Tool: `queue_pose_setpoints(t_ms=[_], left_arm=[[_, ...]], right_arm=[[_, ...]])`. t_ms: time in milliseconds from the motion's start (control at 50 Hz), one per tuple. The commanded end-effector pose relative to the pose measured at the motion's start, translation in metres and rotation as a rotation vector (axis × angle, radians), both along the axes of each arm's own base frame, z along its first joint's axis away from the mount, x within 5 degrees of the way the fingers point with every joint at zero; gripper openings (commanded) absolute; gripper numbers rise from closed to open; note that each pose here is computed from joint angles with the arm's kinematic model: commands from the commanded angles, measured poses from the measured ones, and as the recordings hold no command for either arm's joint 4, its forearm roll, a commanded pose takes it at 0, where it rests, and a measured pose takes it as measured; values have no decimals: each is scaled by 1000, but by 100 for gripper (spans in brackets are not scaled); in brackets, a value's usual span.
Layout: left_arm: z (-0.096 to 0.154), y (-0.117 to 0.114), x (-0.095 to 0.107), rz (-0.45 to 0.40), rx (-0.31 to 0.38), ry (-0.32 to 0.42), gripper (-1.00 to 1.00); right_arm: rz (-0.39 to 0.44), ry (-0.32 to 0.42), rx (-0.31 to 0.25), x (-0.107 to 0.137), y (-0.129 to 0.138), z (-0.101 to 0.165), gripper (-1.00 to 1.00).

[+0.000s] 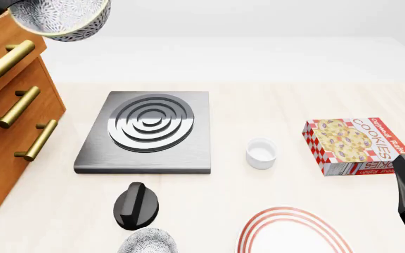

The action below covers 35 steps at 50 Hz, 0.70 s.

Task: Pick the akita bowl on the wooden cabinet and place it on the plate.

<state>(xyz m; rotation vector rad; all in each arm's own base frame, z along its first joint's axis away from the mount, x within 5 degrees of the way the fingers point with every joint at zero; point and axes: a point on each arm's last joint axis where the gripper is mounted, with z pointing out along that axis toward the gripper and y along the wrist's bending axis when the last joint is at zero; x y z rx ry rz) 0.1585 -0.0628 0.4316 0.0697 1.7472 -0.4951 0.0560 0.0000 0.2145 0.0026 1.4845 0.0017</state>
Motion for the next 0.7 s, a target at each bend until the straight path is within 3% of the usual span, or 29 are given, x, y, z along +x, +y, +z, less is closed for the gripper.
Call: queue_pose_setpoints(t_ms=[20,700], left_arm=[[-6,-10,0,-52,1,18,-100],[-28,-38,11,-148,-13,116,-100]], right_arm=[[0,0,0,0,0,0,100],[0,0,0,0,0,0,100]])
